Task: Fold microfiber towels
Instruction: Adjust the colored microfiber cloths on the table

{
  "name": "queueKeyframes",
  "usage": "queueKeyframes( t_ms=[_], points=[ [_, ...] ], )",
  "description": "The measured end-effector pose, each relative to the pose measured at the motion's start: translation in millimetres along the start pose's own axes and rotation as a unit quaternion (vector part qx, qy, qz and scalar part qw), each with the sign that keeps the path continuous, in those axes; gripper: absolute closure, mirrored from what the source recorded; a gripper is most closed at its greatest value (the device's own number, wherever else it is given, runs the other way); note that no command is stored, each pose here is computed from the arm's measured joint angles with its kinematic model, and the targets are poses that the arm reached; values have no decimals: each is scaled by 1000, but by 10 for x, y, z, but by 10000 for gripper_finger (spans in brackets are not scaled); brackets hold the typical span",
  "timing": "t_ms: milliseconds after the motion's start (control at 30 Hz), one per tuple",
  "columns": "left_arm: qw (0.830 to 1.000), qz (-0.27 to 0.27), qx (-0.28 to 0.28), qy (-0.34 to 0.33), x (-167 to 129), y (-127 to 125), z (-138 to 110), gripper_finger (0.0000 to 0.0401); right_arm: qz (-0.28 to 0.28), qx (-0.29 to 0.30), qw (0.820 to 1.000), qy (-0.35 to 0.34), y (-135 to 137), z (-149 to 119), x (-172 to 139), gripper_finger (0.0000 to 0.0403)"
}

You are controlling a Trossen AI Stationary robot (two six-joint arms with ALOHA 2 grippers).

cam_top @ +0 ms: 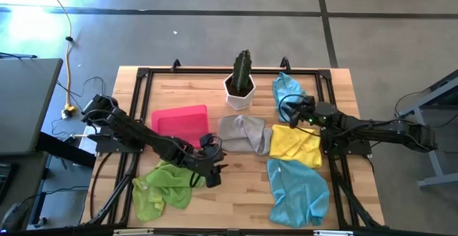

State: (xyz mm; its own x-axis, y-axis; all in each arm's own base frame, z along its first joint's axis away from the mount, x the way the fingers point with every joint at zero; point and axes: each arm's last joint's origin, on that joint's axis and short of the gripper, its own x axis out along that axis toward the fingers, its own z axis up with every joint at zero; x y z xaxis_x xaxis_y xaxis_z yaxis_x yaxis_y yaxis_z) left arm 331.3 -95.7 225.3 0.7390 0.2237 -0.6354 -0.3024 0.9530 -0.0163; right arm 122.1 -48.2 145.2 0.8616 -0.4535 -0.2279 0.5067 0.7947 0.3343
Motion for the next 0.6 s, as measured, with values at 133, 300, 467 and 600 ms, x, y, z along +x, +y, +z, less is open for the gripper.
queueKeyframes(
  t_ms=[133,300,467,600],
  points=[
    [1000,-8,4,-19,8,-1,50,223,106,-13,994,-31,94,101,-13,226],
    [999,-11,-20,-41,28,27,114,223,155,22,987,-29,141,153,-23,226],
    [998,0,-45,-52,75,126,178,223,141,1,990,-27,214,347,-11,226],
    [996,11,-71,-53,115,219,213,223,83,-17,995,49,258,492,-3,226]
  ],
)
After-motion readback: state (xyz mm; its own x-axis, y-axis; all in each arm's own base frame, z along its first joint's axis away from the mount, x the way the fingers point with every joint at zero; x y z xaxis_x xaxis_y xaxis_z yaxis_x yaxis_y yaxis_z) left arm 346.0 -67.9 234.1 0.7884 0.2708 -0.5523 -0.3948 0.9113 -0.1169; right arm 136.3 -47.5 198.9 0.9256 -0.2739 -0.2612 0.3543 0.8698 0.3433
